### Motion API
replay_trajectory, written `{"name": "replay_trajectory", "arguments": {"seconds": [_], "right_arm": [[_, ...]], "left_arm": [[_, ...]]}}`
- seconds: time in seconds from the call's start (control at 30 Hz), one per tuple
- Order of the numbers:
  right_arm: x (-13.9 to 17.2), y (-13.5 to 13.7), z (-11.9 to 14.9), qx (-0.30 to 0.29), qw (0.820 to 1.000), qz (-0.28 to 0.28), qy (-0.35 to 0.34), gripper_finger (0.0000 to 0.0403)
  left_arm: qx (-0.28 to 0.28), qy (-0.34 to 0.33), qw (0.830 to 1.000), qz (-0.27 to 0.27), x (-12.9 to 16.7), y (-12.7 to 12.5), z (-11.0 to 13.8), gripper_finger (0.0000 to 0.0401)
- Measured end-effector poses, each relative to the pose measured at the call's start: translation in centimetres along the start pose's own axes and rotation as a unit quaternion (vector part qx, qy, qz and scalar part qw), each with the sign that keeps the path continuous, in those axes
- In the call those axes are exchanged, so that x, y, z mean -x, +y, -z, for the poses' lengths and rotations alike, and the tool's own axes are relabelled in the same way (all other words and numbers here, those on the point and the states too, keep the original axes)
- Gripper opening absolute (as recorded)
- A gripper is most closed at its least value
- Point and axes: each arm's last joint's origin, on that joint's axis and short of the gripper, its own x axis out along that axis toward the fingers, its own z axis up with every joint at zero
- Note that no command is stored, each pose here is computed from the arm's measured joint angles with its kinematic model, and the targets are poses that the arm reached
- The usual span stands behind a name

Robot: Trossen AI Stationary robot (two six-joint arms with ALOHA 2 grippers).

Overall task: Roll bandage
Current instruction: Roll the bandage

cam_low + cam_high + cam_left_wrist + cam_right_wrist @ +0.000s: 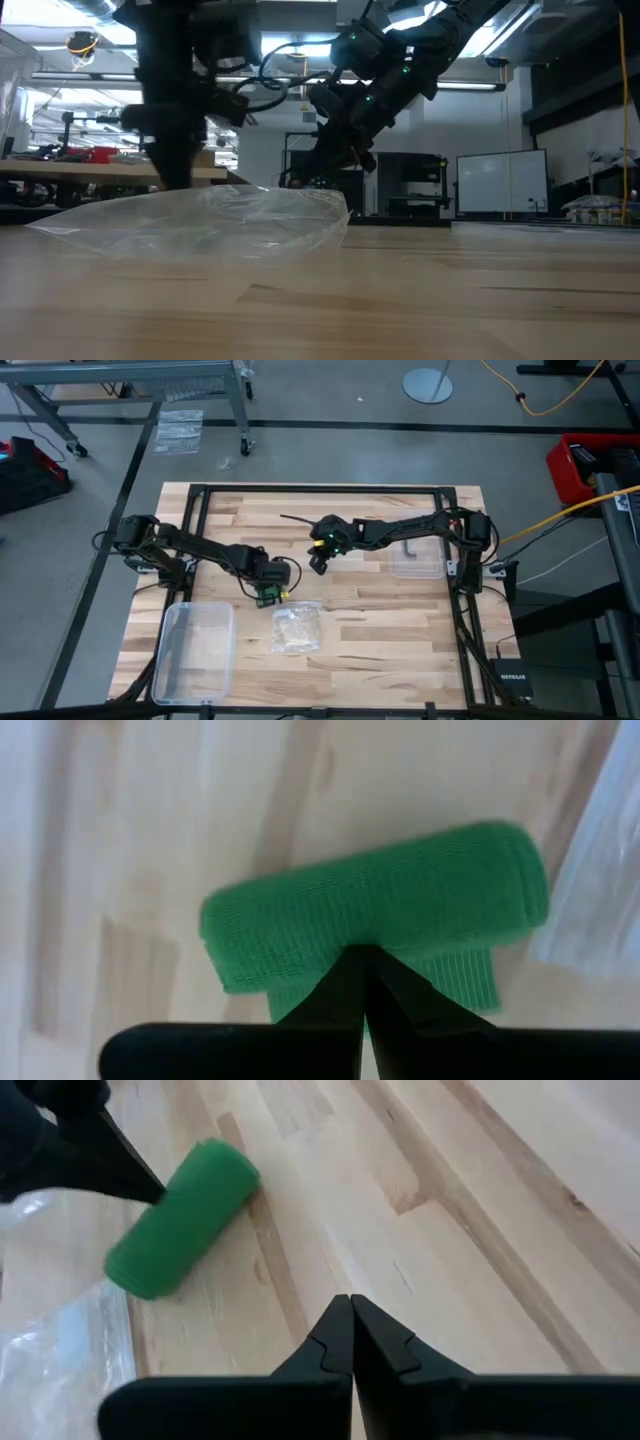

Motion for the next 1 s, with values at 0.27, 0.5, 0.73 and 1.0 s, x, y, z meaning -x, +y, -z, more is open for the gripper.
{"name": "replay_trajectory", "arguments": {"seconds": [0.27,0.5,0.73,1.0], "right_arm": [[0.0,-0.1,0.2,0.001,1.0,0.004,0.011,0.0001],[0.0,-0.1,0.3,0.002,1.0,0.004,0.013,0.0001],[0.0,-0.1,0.2,0.009,1.0,0.004,0.012,0.0001],[0.0,0.0,0.2,0.009,1.0,-0.002,0.011,0.0001]], "left_arm": [[0.001,0.085,0.996,-0.008,0.2,-0.6,2.0,0.0],[0.002,0.076,0.997,0.0,1.1,-1.1,2.4,0.0],[-0.003,-0.043,0.999,0.015,2.6,-1.0,0.5,0.0],[-0.021,-0.135,0.99,0.023,1.9,0.5,-2.4,0.0]]}}
